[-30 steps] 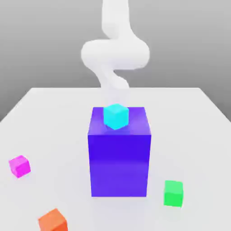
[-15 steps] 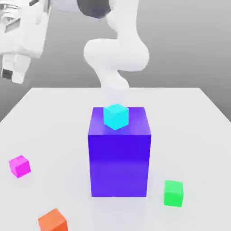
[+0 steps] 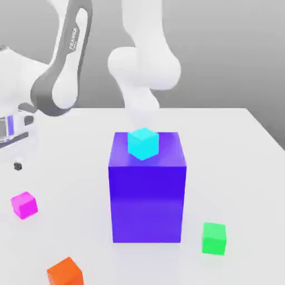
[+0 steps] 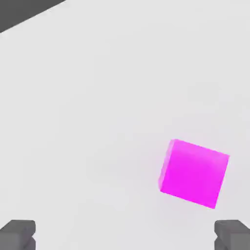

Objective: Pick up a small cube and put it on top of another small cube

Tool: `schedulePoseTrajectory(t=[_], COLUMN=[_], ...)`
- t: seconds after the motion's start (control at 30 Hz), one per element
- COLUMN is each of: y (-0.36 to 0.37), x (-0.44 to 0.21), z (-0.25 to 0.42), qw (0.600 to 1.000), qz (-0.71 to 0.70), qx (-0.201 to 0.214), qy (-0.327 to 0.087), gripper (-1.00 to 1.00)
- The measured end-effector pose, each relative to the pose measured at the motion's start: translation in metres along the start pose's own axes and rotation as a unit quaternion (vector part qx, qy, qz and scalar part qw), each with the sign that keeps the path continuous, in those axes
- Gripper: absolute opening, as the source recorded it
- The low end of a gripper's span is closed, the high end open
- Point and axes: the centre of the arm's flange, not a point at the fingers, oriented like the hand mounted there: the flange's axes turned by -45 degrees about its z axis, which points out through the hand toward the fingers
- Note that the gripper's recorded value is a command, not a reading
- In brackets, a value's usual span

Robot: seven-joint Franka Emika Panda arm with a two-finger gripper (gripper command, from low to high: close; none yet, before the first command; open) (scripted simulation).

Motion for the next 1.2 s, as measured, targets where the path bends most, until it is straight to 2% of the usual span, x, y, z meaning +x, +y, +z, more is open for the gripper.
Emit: schedulePoseTrajectory(t=[0.07,0.23,0.27,0.5,0.7,0.87,1.2], y=[0.011,0.016,0.017,0.017,0.014,-0.006,-0.011], x=[0.008,0.009,0.009,0.009,0.006,-0.088,-0.248], z=[0.024,0.079,0.087,0.087,0.029,-0.002,-0.092], qw=[0.999,0.998,0.998,0.998,0.999,0.992,0.973], qz=[0.044,0.058,0.058,0.058,0.048,-0.121,-0.194], qx=[-0.014,-0.018,-0.019,-0.017,-0.016,0.027,0.120], qy=[-0.010,-0.012,-0.012,-0.012,-0.011,0.010,-0.020], gripper=[0.00,0.00,-1.00,-1.00,-1.00,-1.00,-1.00])
